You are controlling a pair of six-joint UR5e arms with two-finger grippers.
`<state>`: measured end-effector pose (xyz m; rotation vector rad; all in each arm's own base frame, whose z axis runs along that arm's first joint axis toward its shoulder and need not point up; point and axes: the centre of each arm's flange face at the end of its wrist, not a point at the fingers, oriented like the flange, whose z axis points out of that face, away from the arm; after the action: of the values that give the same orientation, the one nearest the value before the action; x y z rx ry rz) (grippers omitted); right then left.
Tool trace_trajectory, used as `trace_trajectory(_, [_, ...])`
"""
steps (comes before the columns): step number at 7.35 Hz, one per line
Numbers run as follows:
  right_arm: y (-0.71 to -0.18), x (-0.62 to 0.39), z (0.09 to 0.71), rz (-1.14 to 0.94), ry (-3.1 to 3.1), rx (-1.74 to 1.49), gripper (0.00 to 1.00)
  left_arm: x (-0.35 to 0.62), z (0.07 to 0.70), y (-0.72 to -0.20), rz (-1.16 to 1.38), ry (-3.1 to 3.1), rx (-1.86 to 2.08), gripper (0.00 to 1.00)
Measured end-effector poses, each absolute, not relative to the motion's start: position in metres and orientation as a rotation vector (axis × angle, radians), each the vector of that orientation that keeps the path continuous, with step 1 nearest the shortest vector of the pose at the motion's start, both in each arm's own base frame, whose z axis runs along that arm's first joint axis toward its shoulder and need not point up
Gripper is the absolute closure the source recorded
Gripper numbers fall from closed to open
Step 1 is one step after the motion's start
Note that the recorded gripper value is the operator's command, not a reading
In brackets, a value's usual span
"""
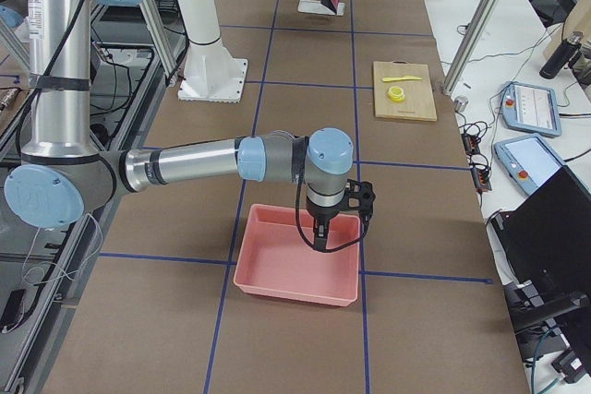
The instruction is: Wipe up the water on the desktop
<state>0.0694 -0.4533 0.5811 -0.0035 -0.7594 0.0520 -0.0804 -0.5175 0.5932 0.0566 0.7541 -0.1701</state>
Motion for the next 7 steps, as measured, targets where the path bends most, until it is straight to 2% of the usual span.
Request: trace_trajectory(7, [-0.467,0.06,0.566,0.015,-0.781,0.044,0.0,-0.081,0.584,-0.524,-0.153,0.755,0.118,0.01])
